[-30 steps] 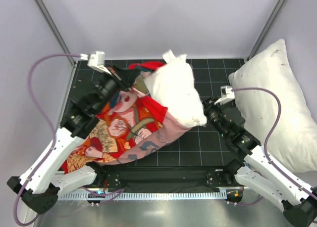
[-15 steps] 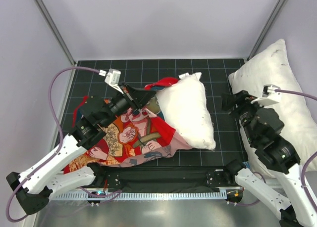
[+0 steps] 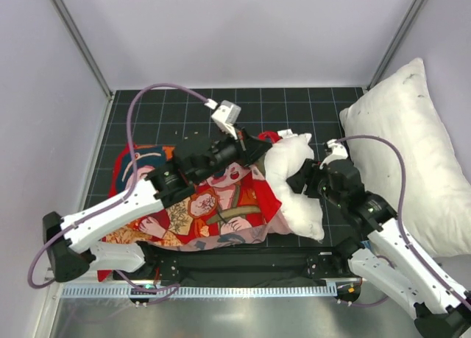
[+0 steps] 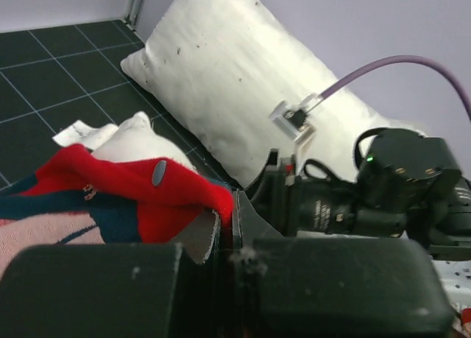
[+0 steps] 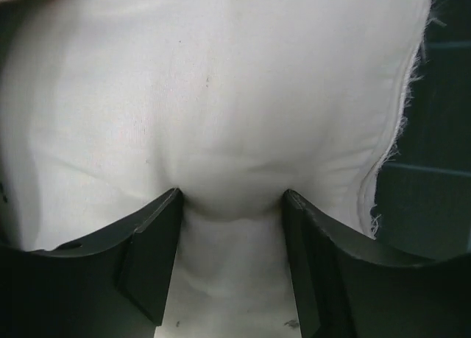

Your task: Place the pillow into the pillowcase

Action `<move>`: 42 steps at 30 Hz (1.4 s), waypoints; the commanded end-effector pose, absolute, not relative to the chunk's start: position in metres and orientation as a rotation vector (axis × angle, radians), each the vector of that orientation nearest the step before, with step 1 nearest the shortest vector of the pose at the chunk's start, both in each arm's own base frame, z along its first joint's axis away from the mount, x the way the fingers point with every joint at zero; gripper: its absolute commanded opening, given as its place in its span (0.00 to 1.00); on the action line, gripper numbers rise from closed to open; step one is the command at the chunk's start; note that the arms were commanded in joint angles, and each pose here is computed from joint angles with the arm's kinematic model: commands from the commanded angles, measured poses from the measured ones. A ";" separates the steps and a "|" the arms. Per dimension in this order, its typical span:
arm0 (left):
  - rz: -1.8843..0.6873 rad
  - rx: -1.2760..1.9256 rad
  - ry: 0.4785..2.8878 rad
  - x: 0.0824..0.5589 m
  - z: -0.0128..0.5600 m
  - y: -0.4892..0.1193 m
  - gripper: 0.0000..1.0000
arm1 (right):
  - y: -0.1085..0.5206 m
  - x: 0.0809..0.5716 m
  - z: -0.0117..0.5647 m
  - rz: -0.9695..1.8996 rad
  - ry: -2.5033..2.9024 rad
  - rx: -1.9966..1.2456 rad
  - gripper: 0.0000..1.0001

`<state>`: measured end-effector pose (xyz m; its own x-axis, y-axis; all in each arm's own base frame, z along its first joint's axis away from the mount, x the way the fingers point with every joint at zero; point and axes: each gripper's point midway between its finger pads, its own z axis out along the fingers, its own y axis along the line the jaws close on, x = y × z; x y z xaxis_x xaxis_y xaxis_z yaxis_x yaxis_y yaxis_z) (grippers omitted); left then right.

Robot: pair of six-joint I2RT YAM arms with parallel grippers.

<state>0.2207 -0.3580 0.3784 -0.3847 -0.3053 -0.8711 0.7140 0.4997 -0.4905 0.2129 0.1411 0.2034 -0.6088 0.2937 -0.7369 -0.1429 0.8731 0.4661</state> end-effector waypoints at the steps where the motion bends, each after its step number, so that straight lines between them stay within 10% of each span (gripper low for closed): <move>1: -1.129 0.357 1.510 0.226 0.417 -0.378 0.00 | 0.171 0.206 0.186 0.826 2.161 0.100 0.60; 5: -1.111 0.421 1.610 0.230 0.376 -0.445 0.00 | 0.210 0.209 0.173 1.113 2.045 0.048 0.28; 10: -1.160 0.483 1.639 0.204 0.368 -0.511 0.00 | 0.240 0.204 0.206 1.374 1.852 -0.068 0.15; 31: -1.410 0.475 1.696 0.231 0.484 -0.503 0.00 | 0.215 0.217 0.252 1.453 1.548 0.088 0.04; 42: -1.413 0.588 1.890 0.220 0.409 -0.516 0.00 | 0.314 0.228 0.260 1.658 1.541 -0.086 0.04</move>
<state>0.2584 -0.5018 0.3670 -0.6765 -0.0249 -0.7360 0.6328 0.4915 -0.5983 0.2440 0.2867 0.2035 -0.6606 0.5180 -0.5434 -0.4348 0.3261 0.8394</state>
